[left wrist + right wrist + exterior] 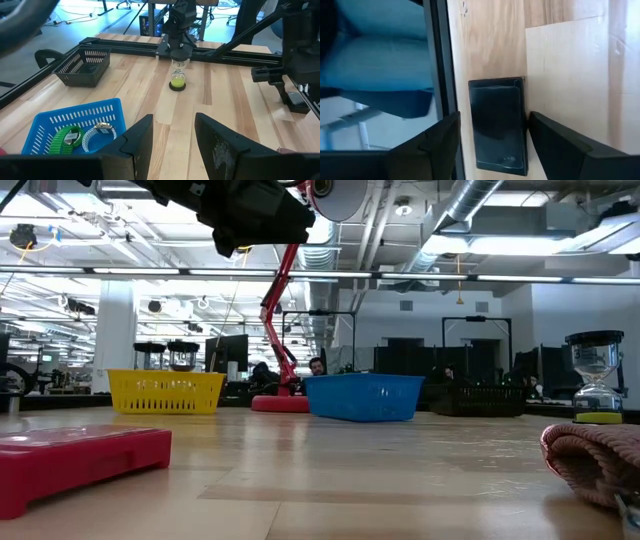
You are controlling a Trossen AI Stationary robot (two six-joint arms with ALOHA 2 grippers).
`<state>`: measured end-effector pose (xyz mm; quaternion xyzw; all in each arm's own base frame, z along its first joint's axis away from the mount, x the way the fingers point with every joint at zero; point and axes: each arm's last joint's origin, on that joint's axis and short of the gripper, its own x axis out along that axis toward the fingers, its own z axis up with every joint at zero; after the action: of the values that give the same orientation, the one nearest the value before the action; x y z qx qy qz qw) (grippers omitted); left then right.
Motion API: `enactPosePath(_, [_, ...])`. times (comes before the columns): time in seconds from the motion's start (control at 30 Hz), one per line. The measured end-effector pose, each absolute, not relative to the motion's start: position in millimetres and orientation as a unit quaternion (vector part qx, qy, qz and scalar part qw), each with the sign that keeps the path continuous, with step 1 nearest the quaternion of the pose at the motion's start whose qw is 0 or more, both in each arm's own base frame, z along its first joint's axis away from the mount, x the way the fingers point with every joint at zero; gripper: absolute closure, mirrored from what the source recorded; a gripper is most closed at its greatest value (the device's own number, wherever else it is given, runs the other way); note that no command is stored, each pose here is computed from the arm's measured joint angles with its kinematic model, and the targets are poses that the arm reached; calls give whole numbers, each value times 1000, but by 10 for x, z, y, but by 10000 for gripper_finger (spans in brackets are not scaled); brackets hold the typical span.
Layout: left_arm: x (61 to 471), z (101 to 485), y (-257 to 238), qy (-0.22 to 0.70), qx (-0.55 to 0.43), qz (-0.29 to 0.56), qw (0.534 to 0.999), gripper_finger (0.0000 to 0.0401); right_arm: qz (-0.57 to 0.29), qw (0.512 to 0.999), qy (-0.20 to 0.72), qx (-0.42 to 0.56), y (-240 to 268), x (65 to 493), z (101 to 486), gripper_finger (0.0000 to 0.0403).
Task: Pick & Place Office items
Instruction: Put the black digital clock into the black bin
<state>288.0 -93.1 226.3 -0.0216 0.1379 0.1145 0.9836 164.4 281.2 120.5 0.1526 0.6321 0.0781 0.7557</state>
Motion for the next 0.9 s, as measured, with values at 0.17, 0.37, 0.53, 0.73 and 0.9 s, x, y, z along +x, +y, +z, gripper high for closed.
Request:
enactPosePath(0.17, [2880, 2265, -931, 137, -22, 114, 984, 261, 85, 761, 639, 79, 2914, 1693, 1269, 200])
enactPosePath(0.37, [2881, 2266, -932, 136, -24, 115, 984, 261, 66, 763, 641, 61, 3009, 1806, 1306, 231])
enactPosePath(0.53, [2880, 2266, -934, 136, -24, 114, 984, 261, 50, 757, 650, 48, 3027, 1818, 1280, 244])
enactPosePath(0.73, [2881, 2268, -934, 135, -24, 114, 984, 261, 22, 751, 655, 85, 2985, 1873, 1304, 246])
enactPosePath(0.9, [2881, 2270, -935, 134, -25, 114, 984, 261, 39, 759, 645, 76, 2920, 1906, 1418, 255])
